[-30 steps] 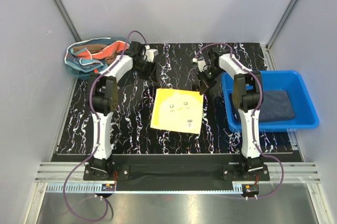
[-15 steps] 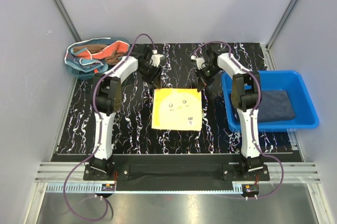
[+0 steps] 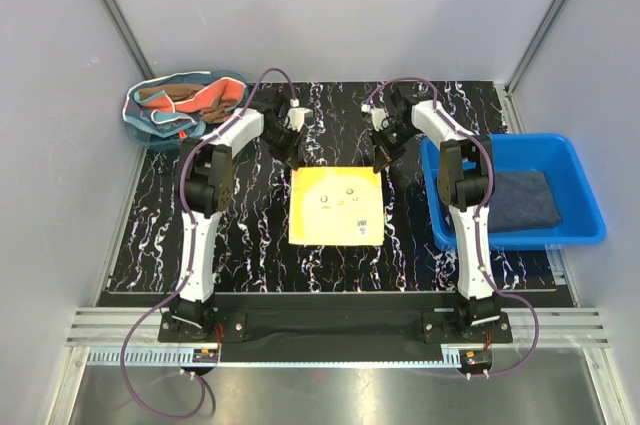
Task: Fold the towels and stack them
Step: Fold the towel, then neatly place the folded towel into the bin
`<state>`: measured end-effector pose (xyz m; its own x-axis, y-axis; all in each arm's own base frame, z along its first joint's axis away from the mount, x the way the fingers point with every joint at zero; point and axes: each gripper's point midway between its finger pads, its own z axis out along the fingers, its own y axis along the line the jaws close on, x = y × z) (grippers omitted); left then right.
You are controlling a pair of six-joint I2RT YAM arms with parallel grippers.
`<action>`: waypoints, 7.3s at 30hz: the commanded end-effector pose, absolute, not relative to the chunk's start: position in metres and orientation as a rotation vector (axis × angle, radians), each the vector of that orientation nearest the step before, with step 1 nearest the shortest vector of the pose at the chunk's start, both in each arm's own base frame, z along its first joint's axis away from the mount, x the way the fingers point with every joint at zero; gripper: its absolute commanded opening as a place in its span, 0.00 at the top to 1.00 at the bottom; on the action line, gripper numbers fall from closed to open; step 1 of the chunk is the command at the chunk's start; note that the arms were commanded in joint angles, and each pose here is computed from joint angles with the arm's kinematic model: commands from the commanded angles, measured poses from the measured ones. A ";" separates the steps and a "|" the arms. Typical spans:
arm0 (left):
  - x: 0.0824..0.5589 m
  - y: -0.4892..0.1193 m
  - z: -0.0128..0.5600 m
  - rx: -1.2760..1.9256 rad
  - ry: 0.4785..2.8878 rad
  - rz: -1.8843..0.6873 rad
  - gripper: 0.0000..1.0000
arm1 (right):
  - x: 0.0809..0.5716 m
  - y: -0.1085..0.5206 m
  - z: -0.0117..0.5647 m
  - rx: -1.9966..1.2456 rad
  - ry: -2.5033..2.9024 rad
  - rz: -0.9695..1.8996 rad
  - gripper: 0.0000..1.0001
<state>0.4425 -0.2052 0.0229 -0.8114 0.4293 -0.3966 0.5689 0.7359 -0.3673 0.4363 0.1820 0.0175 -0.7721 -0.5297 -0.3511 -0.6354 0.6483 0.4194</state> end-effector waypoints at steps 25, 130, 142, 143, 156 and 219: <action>0.425 -0.190 0.146 0.735 2.373 -0.432 1.00 | 0.433 0.186 0.119 -0.970 2.158 0.366 1.00; 0.310 -0.176 0.022 -0.005 2.818 -0.147 0.60 | 0.323 0.193 0.080 -0.101 2.650 0.368 0.35; 0.300 -0.165 -0.001 -0.021 2.853 -0.087 0.84 | 0.315 0.210 0.035 -0.098 2.716 0.522 0.31; 0.300 -0.164 -0.001 -0.019 2.852 -0.084 0.84 | 0.312 0.210 0.031 -0.096 2.725 0.531 0.31; 0.291 -0.152 0.000 -0.061 2.852 -0.017 0.82 | 0.297 0.214 0.008 -0.068 2.753 0.606 0.56; 0.328 -0.141 0.212 0.175 2.496 0.030 0.50 | 0.340 -0.115 0.189 0.254 2.657 -0.024 1.00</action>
